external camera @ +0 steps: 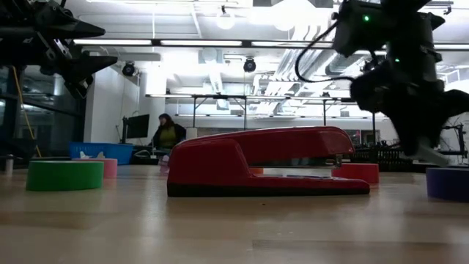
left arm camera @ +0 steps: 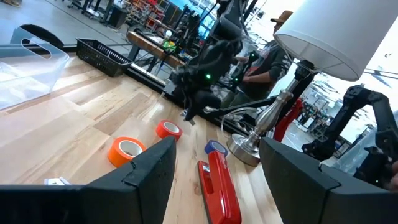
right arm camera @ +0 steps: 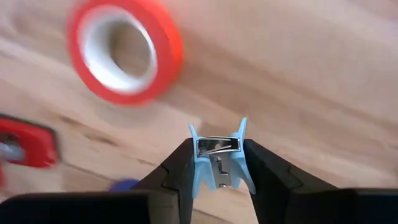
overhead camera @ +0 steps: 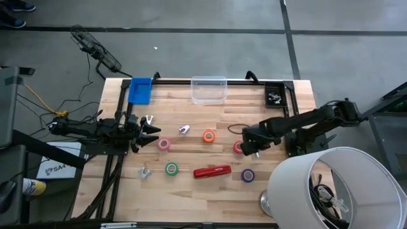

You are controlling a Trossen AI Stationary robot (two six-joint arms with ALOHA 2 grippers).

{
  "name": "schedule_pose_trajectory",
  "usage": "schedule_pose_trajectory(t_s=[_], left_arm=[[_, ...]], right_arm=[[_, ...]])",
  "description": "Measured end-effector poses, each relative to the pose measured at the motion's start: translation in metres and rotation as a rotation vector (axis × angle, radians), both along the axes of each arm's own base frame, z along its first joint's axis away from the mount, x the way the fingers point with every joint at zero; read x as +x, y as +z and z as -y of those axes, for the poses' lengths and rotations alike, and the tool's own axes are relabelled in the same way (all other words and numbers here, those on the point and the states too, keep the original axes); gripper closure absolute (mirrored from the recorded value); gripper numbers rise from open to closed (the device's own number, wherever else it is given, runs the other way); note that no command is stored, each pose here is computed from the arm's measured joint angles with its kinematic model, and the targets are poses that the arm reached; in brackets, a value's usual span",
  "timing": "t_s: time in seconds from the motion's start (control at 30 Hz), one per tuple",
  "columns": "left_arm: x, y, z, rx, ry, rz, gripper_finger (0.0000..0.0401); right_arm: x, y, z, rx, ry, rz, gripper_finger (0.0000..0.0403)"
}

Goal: Pick and place Stapler, Stapler remover, tape
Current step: Put the right blue staple remover into the black bin

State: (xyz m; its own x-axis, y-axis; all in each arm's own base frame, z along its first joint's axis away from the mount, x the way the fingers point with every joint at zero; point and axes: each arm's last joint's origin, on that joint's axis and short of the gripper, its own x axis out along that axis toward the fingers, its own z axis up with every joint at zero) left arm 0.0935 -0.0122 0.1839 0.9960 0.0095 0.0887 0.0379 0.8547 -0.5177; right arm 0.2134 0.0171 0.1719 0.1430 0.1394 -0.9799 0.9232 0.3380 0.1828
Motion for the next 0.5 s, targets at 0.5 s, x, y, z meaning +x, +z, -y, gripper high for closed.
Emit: schedule_pose_trajectory(t_s=[0.5], left_arm=[[0.0, 0.0, 0.0, 0.0, 0.0, 0.0, 0.0172]], right_arm=[[0.008, 0.017, 0.05, -0.169, -0.086, 0.232, 0.0293]])
